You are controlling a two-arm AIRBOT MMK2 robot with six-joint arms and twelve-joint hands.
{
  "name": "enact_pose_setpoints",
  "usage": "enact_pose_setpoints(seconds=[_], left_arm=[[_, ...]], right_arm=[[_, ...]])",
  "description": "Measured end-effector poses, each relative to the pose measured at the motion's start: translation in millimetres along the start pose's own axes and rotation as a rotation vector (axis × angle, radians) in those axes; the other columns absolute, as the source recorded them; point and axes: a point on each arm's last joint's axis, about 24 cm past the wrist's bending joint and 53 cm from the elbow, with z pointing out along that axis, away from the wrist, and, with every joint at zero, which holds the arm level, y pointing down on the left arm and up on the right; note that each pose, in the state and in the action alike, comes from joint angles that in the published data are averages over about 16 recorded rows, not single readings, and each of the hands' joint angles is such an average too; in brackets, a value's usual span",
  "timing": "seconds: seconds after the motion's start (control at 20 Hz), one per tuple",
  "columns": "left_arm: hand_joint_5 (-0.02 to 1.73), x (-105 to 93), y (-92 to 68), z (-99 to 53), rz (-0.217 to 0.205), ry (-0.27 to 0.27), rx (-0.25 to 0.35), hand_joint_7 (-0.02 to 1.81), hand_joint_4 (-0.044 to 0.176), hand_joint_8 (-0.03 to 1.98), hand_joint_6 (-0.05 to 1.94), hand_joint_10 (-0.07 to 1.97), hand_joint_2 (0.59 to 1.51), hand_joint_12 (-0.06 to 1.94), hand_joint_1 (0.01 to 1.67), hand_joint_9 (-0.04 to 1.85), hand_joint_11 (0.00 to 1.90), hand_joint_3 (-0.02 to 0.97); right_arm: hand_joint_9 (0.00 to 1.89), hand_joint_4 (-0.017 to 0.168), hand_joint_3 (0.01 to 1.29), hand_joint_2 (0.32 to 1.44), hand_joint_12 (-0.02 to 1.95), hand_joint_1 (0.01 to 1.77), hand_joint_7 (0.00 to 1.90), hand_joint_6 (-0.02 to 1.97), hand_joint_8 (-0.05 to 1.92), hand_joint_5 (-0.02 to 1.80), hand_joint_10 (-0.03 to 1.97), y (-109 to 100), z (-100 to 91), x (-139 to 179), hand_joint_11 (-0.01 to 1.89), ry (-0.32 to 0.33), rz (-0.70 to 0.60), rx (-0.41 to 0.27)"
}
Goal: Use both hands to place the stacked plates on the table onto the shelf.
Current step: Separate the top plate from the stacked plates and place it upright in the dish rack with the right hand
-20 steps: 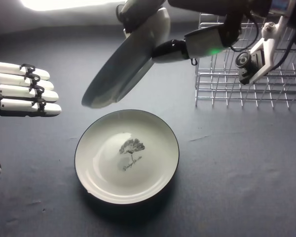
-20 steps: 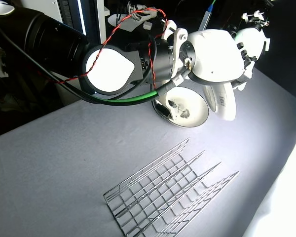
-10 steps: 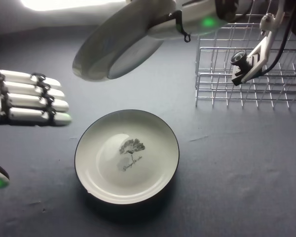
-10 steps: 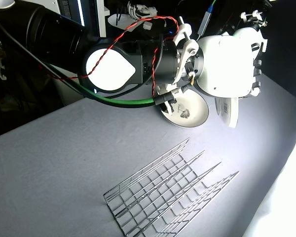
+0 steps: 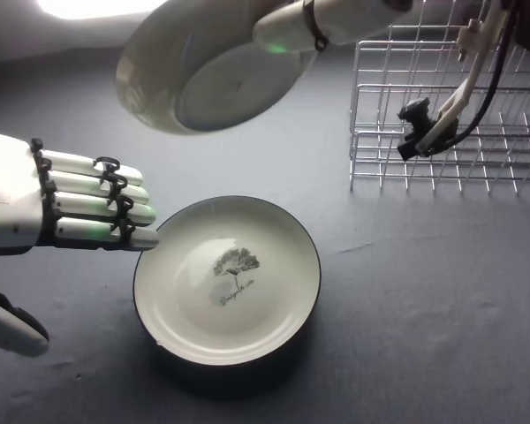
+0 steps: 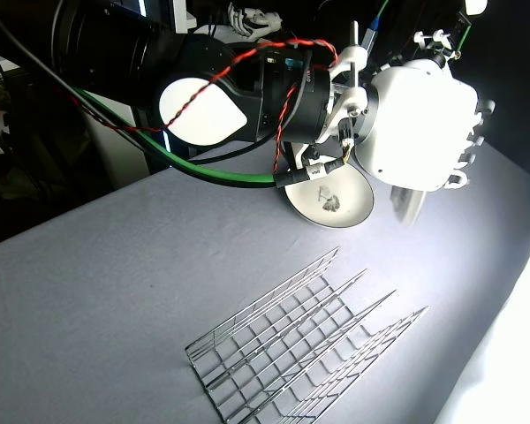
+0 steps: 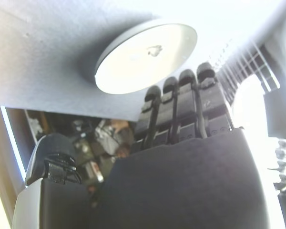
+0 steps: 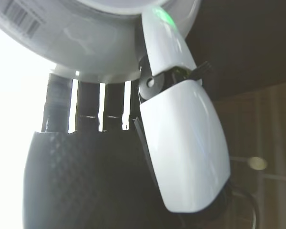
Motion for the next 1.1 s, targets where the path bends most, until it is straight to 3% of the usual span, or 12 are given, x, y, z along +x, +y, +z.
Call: enact_pose_setpoints(seconds=[0.45, 1.1], left_arm=[[0.02, 4.8, 3.6, 7.8, -0.004, 0.011, -0.012, 0.01, 0.006, 0.01, 0.01, 0.01, 1.116, 0.01, 0.01, 0.02, 0.01, 0.019], [0.02, 7.9, 5.4, 12.3, -0.007, 0.016, -0.017, 0.01, 0.006, 0.01, 0.01, 0.0, 1.116, 0.01, 0.01, 0.02, 0.01, 0.019]], right_arm=[[0.77, -0.008, 0.01, 1.12, 1.63, 1.35, 0.86, 1.18, 1.05, 0.78, 1.43, -5.6, 0.4, -5.5, 0.59, -0.015, 0.071, 0.075], [0.78, -0.008, 0.01, 1.12, 1.63, 1.35, 0.88, 1.17, 1.04, 0.78, 1.41, -2.6, -10.3, -40.2, 0.63, -0.08, 0.078, 0.098]])
